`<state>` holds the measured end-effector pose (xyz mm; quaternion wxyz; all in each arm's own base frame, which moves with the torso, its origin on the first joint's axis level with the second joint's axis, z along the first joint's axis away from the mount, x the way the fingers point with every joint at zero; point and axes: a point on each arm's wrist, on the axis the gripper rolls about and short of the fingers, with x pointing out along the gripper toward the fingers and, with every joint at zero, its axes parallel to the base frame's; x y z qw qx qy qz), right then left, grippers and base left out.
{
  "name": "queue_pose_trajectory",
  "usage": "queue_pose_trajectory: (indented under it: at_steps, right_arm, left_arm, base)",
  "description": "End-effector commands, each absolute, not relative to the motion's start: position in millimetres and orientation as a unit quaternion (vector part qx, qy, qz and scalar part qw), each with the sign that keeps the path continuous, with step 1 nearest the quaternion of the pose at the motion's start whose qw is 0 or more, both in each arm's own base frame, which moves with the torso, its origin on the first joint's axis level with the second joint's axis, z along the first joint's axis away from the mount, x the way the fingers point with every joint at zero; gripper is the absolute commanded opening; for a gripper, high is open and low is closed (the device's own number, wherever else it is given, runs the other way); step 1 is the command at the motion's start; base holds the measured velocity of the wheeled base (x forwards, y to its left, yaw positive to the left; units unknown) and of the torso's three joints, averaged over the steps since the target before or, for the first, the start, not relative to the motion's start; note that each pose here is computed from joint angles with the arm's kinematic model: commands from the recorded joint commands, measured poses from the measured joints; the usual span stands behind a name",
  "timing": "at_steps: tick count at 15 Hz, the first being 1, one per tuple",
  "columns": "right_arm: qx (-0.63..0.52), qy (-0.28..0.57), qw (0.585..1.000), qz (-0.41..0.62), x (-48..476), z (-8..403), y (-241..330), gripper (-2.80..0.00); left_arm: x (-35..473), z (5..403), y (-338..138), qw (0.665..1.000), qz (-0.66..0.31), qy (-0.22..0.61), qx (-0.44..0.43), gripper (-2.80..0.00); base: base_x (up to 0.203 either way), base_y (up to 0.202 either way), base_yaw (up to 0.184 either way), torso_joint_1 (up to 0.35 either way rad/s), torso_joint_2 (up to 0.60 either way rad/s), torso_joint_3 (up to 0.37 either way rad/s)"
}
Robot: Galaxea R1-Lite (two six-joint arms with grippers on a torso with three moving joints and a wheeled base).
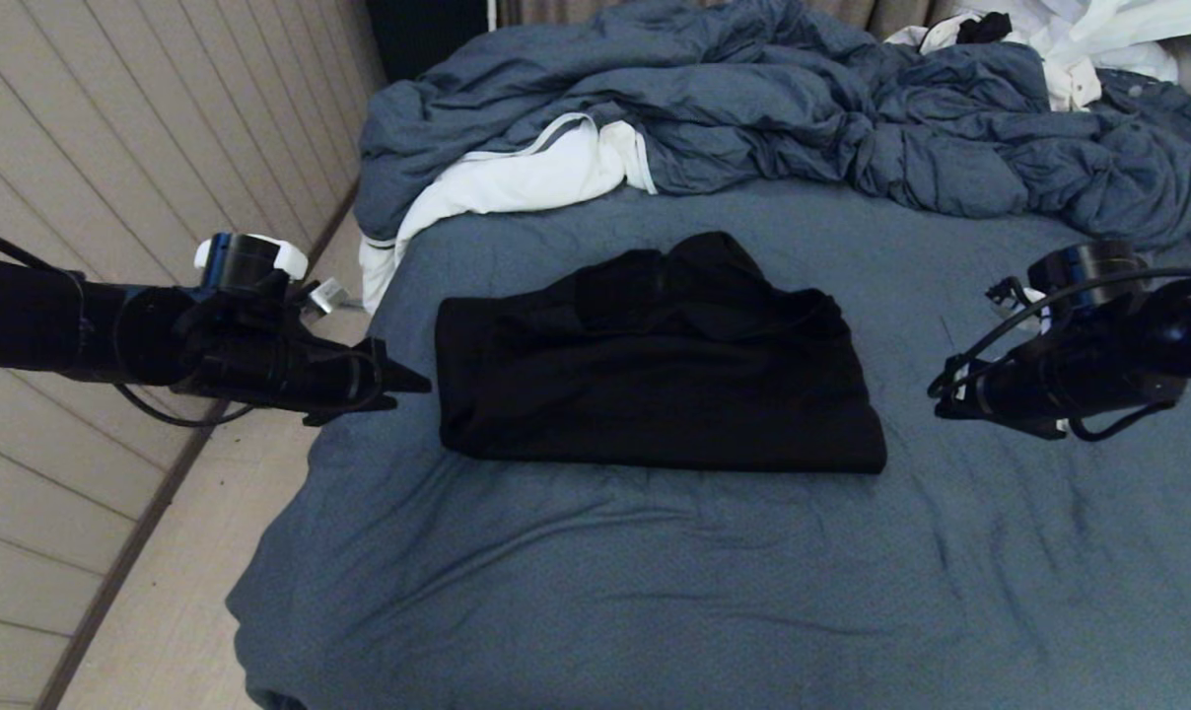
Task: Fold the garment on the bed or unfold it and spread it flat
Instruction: Fold the black sweatshirt
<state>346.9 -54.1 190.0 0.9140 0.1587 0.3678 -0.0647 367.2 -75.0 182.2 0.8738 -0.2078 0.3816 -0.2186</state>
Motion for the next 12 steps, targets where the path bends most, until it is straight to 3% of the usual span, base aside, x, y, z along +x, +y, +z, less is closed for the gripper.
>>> queue_pose_trajectory:
  at_steps: [1,4,5,7,12]
  right_arm:
    - [0.164,0.379,0.909,-0.057,345,184,-53,-2.80]
    - [0.174,0.385,0.905,-0.045,344,180,-53,-2.80]
    - [0.174,0.378,0.908,-0.041,344,180,-52,0.00]
    - [0.177,0.347,0.921,-0.022,350,181,-51,0.00]
    - [0.178,0.370,0.912,-0.015,357,160,-51,0.00]
  left_arm:
    - [374,173,-78,0.869,-0.220,0.390,-0.210,0.00]
    - [382,169,-87,0.868,-0.228,0.389,-0.210,0.00]
    - [381,170,-90,0.867,-0.232,0.389,-0.208,0.00]
    - [379,175,-95,0.867,-0.238,0.384,-0.211,0.00]
    - [393,164,-100,0.868,-0.235,0.383,-0.211,0.00]
  base:
    - [0.000,0.000,0.000,0.000,0.00,0.000]
    - [0.000,0.000,0.000,0.000,0.00,0.000]
    - [0.000,0.000,0.000,0.000,0.00,0.000]
    - [0.000,0.000,0.000,0.000,0.00,0.000]
    - [0.000,0.000,0.000,0.000,0.00,0.000]
